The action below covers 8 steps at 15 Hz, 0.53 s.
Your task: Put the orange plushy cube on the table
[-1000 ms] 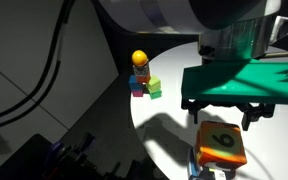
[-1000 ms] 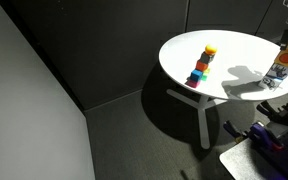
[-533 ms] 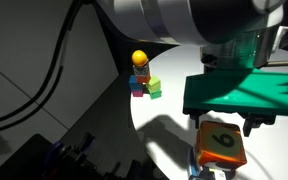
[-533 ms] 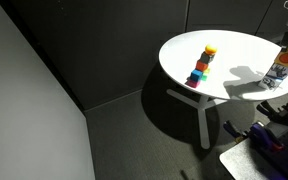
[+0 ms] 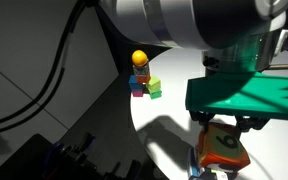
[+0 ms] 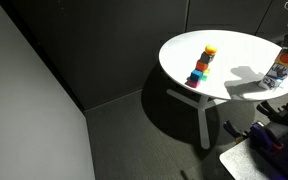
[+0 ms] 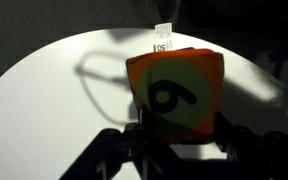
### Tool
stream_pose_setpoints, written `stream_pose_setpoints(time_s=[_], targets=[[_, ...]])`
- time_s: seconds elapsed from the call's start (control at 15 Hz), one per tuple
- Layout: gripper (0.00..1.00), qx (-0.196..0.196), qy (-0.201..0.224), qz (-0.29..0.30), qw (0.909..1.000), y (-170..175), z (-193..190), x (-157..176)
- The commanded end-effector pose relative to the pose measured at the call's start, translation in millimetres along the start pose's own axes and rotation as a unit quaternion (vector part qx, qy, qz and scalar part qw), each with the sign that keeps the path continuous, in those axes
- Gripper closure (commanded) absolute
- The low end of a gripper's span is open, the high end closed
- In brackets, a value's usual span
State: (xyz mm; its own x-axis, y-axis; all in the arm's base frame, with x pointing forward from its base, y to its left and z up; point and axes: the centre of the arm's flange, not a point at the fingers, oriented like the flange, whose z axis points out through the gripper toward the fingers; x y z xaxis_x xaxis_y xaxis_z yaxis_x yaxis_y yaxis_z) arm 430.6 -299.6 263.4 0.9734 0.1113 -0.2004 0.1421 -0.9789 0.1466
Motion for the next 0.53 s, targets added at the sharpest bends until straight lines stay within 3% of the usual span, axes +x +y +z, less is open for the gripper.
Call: stream_pose_setpoints(time_s=[0.0,0.2,0.47], targets=[[0.7,-0.005,0.0,-0.008,1.0,-2,-2,-2],[0.87,-0.002,0.001,-0.01,0.9999,-4,-10,1],[0.91,-0.003,0.002,-0.014,0.9999,-9,-21,5]])
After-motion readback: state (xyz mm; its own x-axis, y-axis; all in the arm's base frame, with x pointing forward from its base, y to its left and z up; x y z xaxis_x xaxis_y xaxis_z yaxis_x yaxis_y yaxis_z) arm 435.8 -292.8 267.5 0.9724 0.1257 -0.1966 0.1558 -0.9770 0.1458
